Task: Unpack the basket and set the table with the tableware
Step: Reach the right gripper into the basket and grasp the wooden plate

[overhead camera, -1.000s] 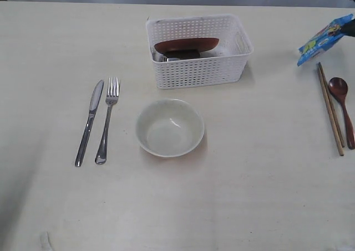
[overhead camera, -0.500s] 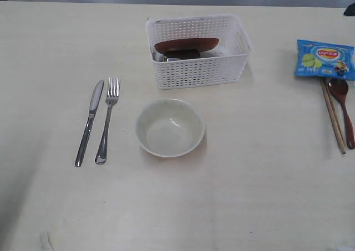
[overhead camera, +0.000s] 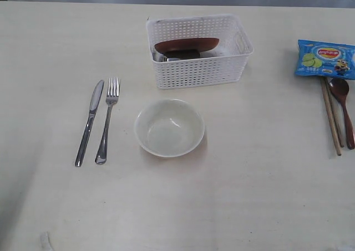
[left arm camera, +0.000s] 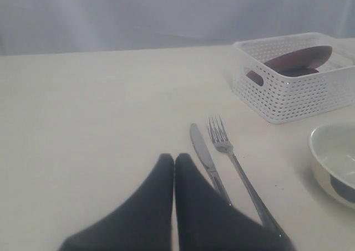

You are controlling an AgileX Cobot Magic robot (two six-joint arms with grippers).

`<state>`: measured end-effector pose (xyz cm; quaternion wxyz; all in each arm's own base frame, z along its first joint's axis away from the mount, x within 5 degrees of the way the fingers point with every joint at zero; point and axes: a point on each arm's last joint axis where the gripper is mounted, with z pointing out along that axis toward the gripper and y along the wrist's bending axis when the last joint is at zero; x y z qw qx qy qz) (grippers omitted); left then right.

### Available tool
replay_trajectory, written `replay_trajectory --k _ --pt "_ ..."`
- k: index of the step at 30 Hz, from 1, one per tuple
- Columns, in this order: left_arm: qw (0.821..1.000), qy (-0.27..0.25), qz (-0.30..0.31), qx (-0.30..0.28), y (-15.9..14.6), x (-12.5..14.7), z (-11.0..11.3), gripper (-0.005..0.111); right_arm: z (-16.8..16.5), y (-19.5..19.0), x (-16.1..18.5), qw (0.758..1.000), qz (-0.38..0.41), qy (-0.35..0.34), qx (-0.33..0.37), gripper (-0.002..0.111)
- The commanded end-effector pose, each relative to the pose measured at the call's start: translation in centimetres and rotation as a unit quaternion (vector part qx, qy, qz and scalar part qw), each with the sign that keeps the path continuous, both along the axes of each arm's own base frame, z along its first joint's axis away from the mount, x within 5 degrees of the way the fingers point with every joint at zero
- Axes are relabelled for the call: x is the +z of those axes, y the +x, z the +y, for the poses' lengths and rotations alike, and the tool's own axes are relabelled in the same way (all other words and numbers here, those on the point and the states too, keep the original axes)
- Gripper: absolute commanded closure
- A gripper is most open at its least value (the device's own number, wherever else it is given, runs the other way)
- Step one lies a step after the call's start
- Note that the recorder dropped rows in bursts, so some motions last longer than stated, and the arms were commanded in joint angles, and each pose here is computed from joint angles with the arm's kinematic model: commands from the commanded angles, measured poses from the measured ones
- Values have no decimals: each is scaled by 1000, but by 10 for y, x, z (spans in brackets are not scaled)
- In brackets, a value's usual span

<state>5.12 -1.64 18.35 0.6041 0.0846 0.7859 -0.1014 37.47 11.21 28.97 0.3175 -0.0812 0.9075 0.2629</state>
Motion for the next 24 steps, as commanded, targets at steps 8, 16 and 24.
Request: replay_trajectory --k 8,16,24 --pt "1000 -1 -1 -2 0 -1 0 107 85 -16 -29 878 -110 -262 385 62" --pt "1000 -1 -1 -2 0 -1 0 107 88 -9 -28 833 -169 -352 392 62" --pt "1000 -1 -1 -2 0 -1 0 107 94 -2 -56 830 -146 -353 406 62"
